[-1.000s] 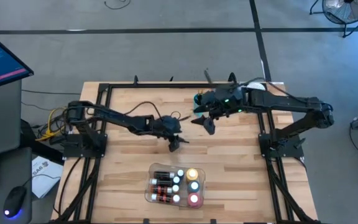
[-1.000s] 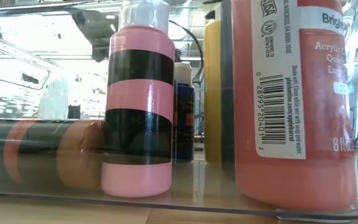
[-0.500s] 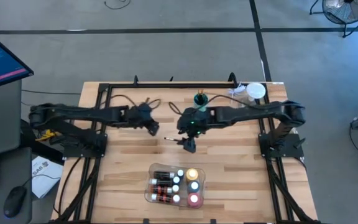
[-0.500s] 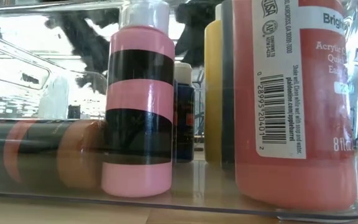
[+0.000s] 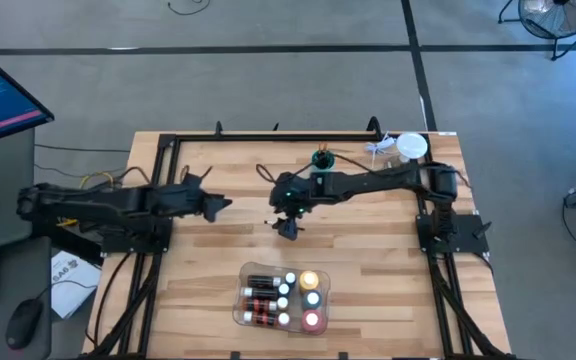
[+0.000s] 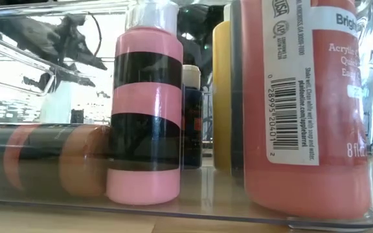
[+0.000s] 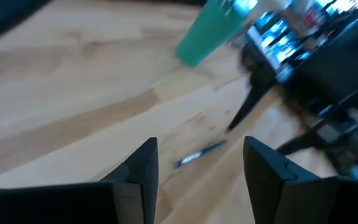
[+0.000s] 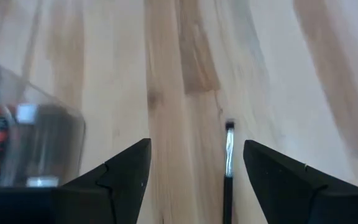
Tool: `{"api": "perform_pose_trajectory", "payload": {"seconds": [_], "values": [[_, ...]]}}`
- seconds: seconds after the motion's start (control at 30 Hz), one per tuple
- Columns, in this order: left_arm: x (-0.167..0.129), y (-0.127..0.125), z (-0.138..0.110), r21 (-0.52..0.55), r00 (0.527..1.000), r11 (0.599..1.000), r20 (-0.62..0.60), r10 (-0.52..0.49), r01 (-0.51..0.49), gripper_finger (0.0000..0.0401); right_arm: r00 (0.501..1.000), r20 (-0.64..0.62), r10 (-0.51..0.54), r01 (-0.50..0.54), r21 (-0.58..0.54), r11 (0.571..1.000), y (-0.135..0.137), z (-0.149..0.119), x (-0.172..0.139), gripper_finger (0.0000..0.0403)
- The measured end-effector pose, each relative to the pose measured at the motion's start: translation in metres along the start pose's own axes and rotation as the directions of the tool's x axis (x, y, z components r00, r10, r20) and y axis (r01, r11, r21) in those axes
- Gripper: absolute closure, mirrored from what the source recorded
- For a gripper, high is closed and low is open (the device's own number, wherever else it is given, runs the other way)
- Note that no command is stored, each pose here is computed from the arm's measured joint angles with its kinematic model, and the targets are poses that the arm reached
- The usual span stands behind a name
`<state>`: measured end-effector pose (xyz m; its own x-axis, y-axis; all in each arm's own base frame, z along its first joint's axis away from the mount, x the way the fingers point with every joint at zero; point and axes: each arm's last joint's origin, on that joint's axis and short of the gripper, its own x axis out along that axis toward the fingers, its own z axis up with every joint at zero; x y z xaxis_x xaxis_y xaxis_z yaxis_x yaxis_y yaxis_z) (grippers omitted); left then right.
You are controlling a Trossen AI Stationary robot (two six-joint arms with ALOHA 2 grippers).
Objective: Pick & Place Paint Supplies
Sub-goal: Put the silver paint brush into the green cup
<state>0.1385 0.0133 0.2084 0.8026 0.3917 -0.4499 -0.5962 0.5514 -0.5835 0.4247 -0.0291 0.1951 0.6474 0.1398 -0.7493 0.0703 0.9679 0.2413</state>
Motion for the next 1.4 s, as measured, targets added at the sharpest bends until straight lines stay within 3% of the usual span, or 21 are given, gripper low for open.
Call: {"api": "perform_pose_trajectory", "payload": {"seconds": [0.13, 0.3, 0.5, 0.7, 0.83, 1.0, 1.17, 1.4], "values": [[-0.006, -0.004, 0.002, 0.029, 0.998, 0.999, 0.042, -0.047, 0.045, 0.0261, 0.999, -0.041, 0.000, 0.000, 0.001, 1.000, 0.000, -0.005, 0.018, 0.0154], [-0.007, -0.018, 0.001, 0.142, 0.985, 0.979, 0.060, -0.160, 0.150, 0.0261, 0.998, 0.057, 0.007, -0.005, -0.025, 1.000, -0.001, 0.004, 0.025, 0.0154], [-0.010, -0.031, -0.002, 0.246, 0.960, 0.936, 0.057, -0.275, 0.254, 0.0261, 0.997, 0.080, 0.000, 0.001, -0.012, 1.000, -0.007, 0.006, 0.025, 0.0154], [-0.004, -0.039, -0.015, 0.300, 0.903, 0.852, -0.166, -0.397, 0.430, 0.0261, 0.997, 0.076, -0.002, 0.002, -0.009, 1.000, -0.007, 0.006, 0.025, 0.0154], [0.001, -0.043, -0.022, 0.285, 0.891, 0.847, -0.212, -0.401, 0.449, 0.0261, 0.997, 0.076, 0.001, 0.000, -0.012, 1.000, -0.006, 0.006, 0.025, 0.0154], [0.002, -0.049, -0.018, 0.273, 0.900, 0.858, -0.113, -0.421, 0.436, 0.0261, 0.995, 0.095, 0.003, -0.001, -0.021, 1.000, -0.007, 0.007, 0.029, 0.0154], [-0.001, -0.056, -0.011, 0.248, 0.878, 0.847, -0.032, -0.478, 0.470, 0.0261, 0.996, 0.092, -0.020, 0.024, -0.050, 0.998, -0.009, 0.002, 0.042, 0.0154], [-0.004, -0.060, -0.012, 0.246, 0.856, 0.826, -0.036, -0.516, 0.508, 0.0261, 0.996, 0.040, -0.082, 0.084, -0.049, 0.995, -0.013, -0.009, 0.052, 0.0154]]}}
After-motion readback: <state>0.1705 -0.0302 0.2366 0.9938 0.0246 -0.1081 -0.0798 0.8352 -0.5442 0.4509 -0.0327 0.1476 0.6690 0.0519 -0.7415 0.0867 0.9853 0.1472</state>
